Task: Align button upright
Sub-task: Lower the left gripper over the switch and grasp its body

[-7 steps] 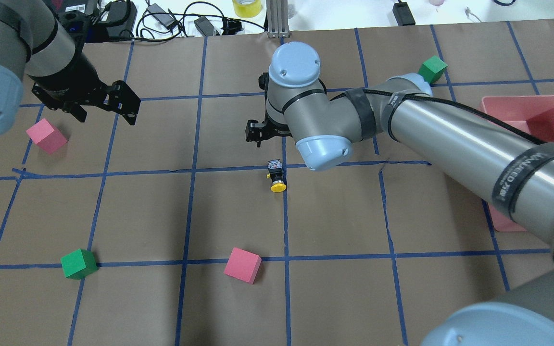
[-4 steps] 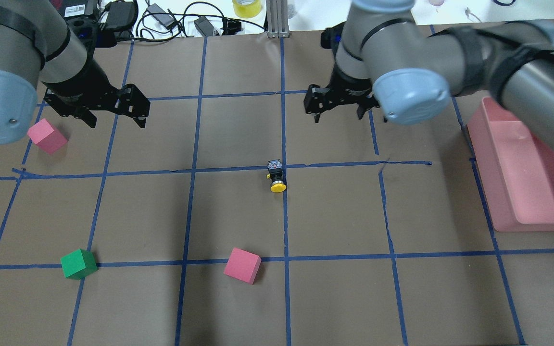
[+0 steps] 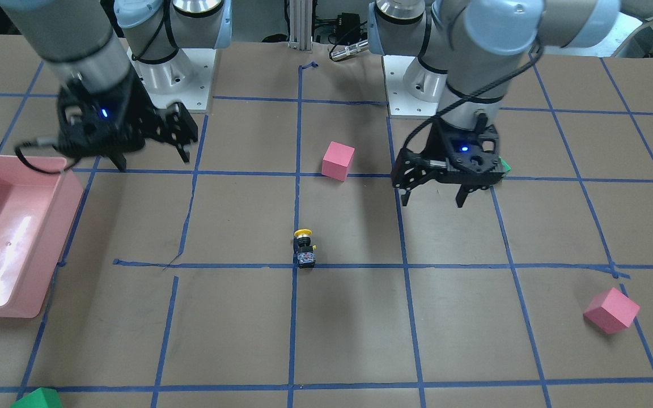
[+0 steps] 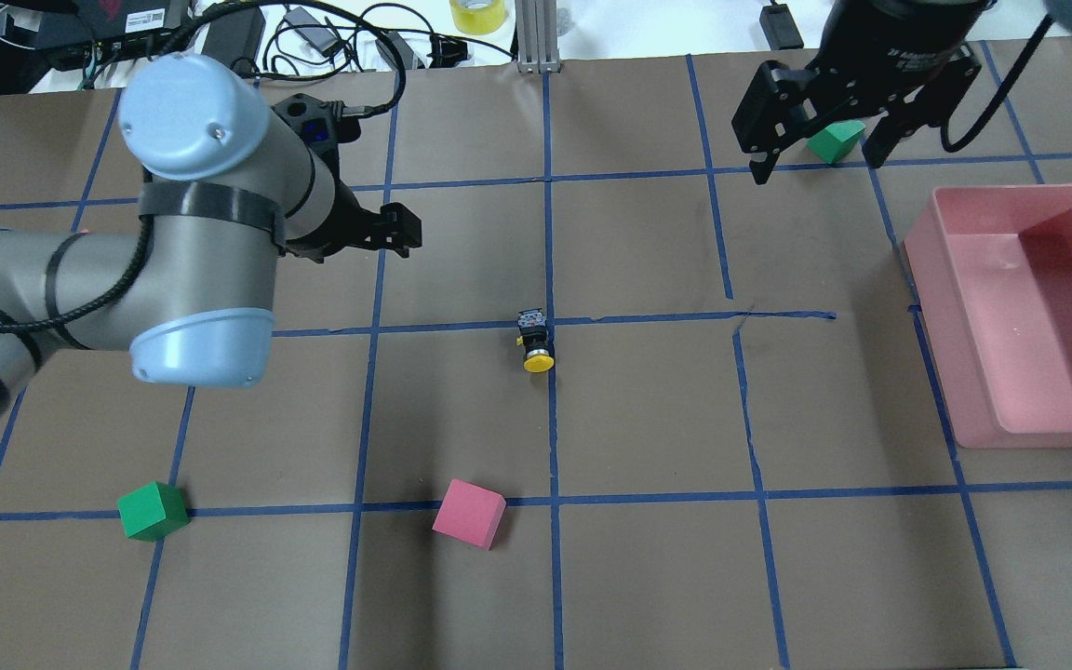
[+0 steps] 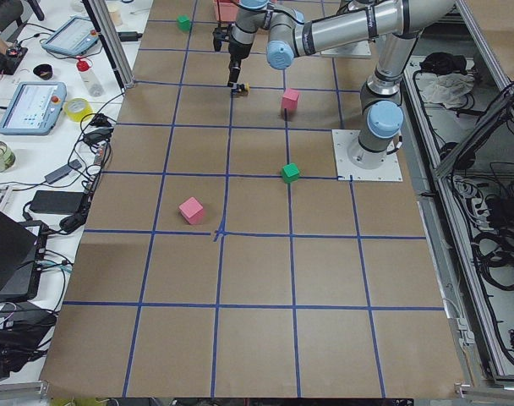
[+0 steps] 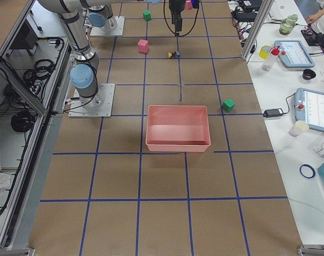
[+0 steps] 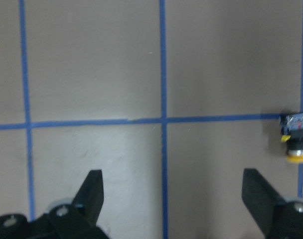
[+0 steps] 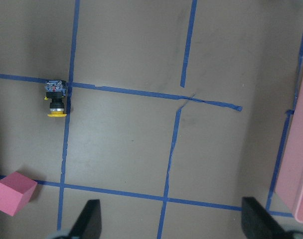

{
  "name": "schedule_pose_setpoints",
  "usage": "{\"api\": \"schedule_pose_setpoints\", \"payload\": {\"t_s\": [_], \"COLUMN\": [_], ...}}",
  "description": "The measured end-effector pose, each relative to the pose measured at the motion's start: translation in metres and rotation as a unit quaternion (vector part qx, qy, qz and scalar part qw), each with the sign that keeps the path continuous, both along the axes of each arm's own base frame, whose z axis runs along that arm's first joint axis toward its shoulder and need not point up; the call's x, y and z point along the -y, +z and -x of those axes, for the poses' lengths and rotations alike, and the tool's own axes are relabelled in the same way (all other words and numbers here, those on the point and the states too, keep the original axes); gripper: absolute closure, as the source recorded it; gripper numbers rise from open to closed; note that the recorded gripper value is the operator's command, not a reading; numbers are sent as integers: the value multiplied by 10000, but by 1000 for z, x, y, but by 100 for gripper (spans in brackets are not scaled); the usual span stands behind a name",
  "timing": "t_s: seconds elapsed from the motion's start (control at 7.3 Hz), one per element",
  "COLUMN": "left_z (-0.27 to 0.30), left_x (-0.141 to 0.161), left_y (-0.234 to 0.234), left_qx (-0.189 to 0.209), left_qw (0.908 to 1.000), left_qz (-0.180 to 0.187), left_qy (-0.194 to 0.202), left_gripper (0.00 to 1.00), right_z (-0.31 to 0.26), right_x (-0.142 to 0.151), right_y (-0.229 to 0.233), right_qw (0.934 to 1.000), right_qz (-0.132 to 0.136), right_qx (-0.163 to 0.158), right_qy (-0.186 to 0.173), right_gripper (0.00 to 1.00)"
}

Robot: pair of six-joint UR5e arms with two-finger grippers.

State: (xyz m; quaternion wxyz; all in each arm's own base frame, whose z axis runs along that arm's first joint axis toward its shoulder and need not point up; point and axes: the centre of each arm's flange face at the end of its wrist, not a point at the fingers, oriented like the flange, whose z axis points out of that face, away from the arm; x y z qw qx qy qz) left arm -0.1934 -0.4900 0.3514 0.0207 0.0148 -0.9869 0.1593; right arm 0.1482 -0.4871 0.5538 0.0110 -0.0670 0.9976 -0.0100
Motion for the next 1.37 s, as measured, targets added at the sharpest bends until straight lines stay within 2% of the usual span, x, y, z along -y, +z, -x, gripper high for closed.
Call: {"api": "schedule_pose_setpoints", "payload": {"t_s": [0.41,0.68,0.96,1.23,1.37], "left_z": [48,79,97,114,120], "left_x": [-10,-14,-14,-19,-21], "left_y": [-55,-95,-137,-167,-175], "left_qx": [-391,-549,-637,-706,-753], "left_qw": [9977,9957,9949,9945,9936], "left_qz": [340,439,392,263,211], "left_qy": [444,601,681,733,818], "left_gripper": [0,3,3,4,14], "right_z": [-2,-19,-30,-30,-29], "right_x": [-1,-1,1,2,3], "right_y": [6,-5,-19,-23,-24], "right_qw": [10000,9997,9990,9988,9988], "right_qz": [47,243,447,483,483], "right_qx": [-77,-51,-68,-86,-91], "right_qy": [-34,-63,-17,-8,-11], "right_gripper": [0,0,0,0,0]}}
